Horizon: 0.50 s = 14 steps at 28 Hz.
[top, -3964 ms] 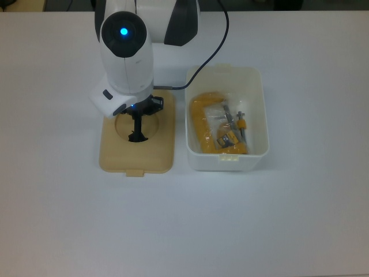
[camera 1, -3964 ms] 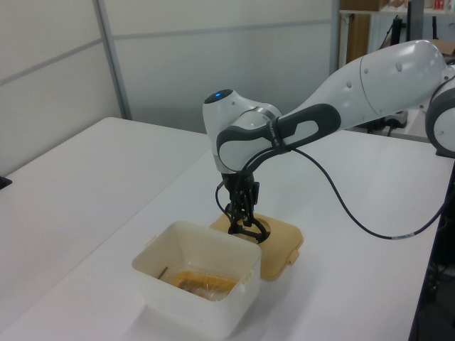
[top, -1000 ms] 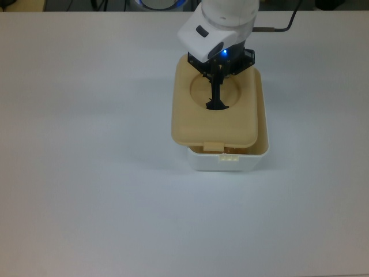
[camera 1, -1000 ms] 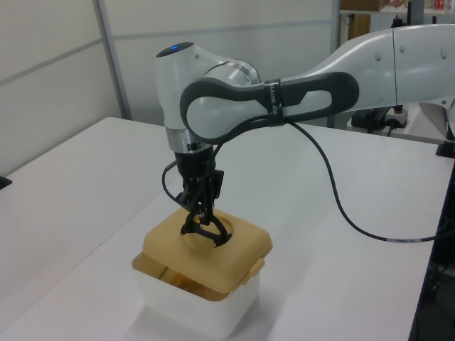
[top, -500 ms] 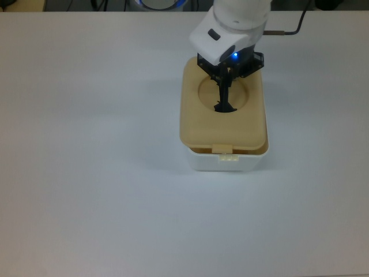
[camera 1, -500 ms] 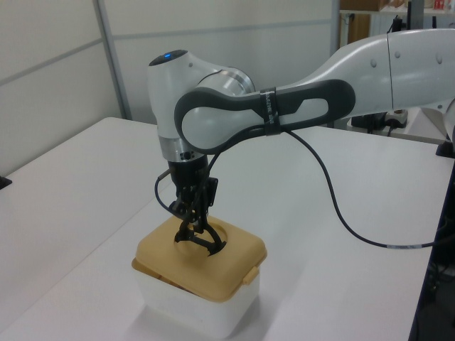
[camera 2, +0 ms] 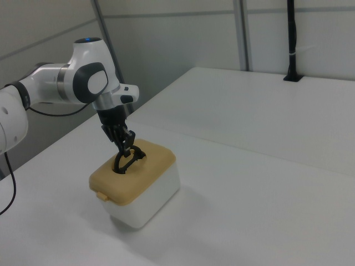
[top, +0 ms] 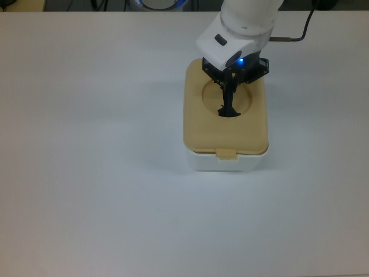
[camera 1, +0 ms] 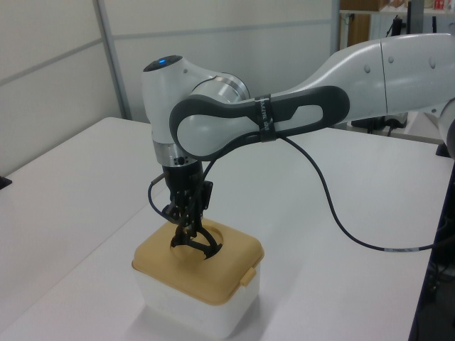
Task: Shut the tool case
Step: 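Lower the lid onto the box rim and press it down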
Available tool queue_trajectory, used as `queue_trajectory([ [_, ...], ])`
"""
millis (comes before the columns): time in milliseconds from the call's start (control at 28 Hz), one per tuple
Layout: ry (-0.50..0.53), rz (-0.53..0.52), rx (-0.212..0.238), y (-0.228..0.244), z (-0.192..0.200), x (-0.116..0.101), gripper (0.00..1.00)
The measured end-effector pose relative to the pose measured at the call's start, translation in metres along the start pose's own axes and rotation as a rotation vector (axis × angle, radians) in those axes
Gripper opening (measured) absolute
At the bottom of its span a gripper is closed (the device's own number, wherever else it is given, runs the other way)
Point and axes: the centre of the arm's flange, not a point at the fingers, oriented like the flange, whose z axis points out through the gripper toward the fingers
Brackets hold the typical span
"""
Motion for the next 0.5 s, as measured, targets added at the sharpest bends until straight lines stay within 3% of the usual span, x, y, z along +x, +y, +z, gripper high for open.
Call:
queue_trajectory([
  [500, 0.022, 0.0, -0.028, 0.0025, -0.0012, 0.0024, 0.76],
])
